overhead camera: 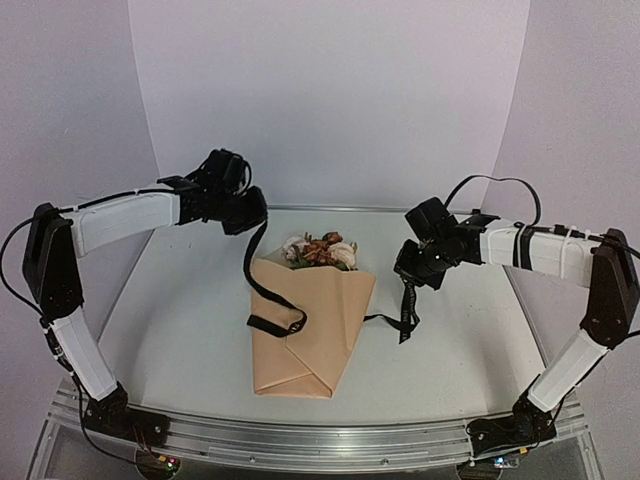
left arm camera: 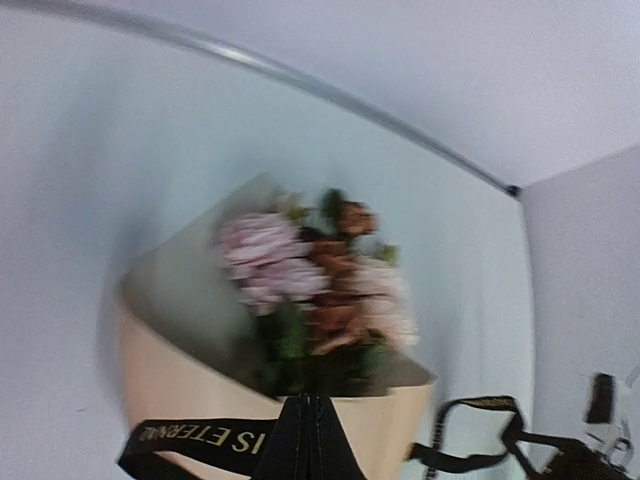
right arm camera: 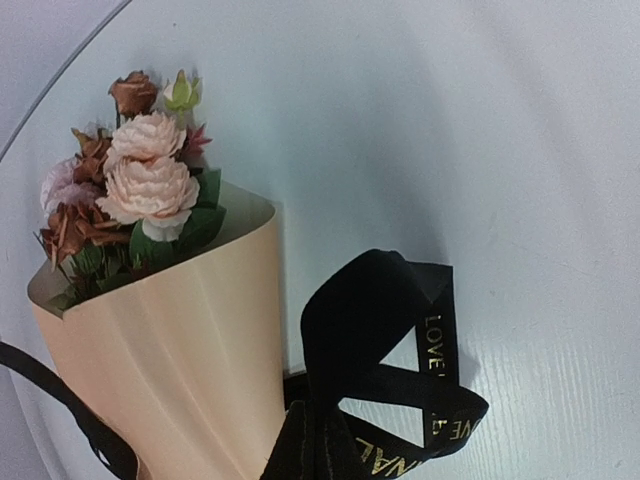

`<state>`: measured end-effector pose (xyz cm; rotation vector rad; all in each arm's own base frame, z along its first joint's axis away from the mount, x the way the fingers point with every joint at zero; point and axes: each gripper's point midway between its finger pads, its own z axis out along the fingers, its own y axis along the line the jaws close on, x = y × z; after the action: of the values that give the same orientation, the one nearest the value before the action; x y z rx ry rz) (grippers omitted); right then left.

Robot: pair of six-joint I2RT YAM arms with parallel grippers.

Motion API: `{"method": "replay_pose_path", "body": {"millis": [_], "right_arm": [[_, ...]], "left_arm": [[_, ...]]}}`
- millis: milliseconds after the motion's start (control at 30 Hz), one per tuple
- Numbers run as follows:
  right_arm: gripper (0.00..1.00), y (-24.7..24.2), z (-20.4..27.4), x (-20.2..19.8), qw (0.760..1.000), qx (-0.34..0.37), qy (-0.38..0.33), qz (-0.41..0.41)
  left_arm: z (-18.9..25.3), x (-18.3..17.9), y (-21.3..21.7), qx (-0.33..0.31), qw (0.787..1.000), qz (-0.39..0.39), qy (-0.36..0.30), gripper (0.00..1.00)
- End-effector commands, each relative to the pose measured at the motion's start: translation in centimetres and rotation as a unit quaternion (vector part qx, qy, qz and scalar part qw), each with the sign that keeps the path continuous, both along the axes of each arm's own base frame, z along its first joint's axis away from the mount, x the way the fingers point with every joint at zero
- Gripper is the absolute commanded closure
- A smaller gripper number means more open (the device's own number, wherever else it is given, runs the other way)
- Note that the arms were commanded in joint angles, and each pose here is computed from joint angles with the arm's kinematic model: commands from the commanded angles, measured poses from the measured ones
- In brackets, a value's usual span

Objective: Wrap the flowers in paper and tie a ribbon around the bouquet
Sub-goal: Place the left side of the ribbon on the folded bouquet.

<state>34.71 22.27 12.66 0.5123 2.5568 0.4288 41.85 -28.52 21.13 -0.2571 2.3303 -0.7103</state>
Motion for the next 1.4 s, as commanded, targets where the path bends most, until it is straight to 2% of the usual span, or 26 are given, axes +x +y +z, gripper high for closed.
{"method": "replay_pose_path", "body": {"millis": [0, 133, 233, 433, 600, 700, 800, 933, 1000, 1200, 1367], "right_arm": [[1.0, -1.7, 0.0, 1.2, 1.0, 0.004, 0.003, -0.031], [1.0, -2.2, -0.8, 1.8, 0.999, 0.014, 0.02, -0.04], [1.0, -2.6, -1.1, 2.3, 0.999, 0.013, 0.022, -0.047], [1.0, -3.9, -2.2, 3.1, 0.996, 0.036, 0.046, -0.067], [1.0, -3.9, -3.3, 3.2, 0.994, 0.055, 0.063, -0.074], [0.95, -3.8, -3.6, 2.9, 0.993, 0.068, 0.062, -0.074], [0.89, -4.1, -3.4, 2.4, 0.993, 0.075, 0.046, -0.073], [0.91, -4.1, -3.4, 2.3, 0.994, 0.081, 0.034, -0.067], [0.93, -4.1, -3.6, 2.4, 0.994, 0.081, 0.034, -0.068], [0.98, -3.1, -4.1, 4.2, 0.992, 0.098, 0.048, -0.06], [0.99, -2.5, -3.7, 6.0, 0.991, 0.113, 0.049, -0.054]], "left_arm": [[8.8, -2.8, -11.1, -0.08, 0.983, -0.144, -0.078, 1.0], [11.5, -5.9, -17.7, -0.116, 0.962, -0.23, -0.09, 1.0], [12.3, -8.6, -21.2, -0.134, 0.942, -0.294, -0.093, 1.0], [12.6, -10.3, -23.9, -0.141, 0.917, -0.358, -0.102, 1.0], [13.6, -12.2, -26.6, -0.184, 0.879, -0.428, -0.104, 1.0], [13.3, -11.9, -27.2, -0.184, 0.877, -0.431, -0.106, 1.0], [12.8, -10.4, -26.6, -0.174, 0.89, -0.407, -0.108, 1.0], [12.5, -8.4, -26.2, -0.198, 0.891, -0.399, -0.086, 1.0], [12.5, -8.5, -26.7, -0.208, 0.88, -0.418, -0.083, 1.0], [11.0, -11.4, -27.4, -0.237, 0.829, -0.502, -0.069, 1.0], [6.7, -15.4, -26.4, -0.224, 0.812, -0.538, -0.016, 1.0]]}}
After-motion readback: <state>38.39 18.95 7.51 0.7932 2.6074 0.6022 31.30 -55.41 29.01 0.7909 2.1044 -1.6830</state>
